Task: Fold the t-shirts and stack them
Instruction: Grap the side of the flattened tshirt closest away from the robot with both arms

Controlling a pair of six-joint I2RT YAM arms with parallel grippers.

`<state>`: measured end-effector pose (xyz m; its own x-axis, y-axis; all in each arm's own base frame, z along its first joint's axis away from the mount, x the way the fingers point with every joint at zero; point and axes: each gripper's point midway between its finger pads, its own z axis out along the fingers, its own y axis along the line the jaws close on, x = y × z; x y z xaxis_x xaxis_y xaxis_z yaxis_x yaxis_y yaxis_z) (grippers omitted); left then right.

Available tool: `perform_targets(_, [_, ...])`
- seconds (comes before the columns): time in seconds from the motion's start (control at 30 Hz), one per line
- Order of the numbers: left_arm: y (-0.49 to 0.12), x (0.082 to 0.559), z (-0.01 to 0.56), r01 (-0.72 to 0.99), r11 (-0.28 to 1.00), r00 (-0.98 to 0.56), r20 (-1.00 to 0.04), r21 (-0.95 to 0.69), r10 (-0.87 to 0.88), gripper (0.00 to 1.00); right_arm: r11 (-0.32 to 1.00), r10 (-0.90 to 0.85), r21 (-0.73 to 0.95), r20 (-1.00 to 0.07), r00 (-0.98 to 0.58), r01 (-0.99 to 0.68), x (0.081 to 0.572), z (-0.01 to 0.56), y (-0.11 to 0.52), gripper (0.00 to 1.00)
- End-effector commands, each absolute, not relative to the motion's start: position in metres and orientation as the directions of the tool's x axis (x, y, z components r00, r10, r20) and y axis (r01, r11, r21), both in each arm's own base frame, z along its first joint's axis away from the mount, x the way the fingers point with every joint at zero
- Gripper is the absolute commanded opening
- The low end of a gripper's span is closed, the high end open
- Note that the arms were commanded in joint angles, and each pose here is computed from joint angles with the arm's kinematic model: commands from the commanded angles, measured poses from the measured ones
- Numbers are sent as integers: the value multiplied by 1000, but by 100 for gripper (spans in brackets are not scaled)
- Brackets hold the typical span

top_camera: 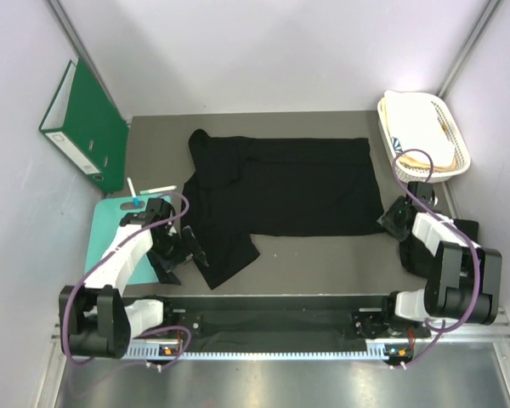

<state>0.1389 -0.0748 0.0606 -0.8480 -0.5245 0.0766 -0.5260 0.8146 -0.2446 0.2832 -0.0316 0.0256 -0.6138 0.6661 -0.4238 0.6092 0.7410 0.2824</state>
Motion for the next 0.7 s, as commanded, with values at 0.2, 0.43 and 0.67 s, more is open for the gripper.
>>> perform_targets(0.2, [-91, 162, 49, -449, 863, -893, 89, -233, -441, 99, 739, 671, 377, -483, -562, 558, 327, 48, -34, 1])
perform_targets(0.43, [-111, 168, 36, -426, 875, -904, 122, -228, -409, 94, 744, 665, 397, -513, -543, 537, 343, 72, -37, 0])
perform_targets(0.67, [-127, 165, 20, -396, 897, -917, 138, -194, -375, 82, 738, 674, 423, -514, -531, 526, 353, 83, -35, 0])
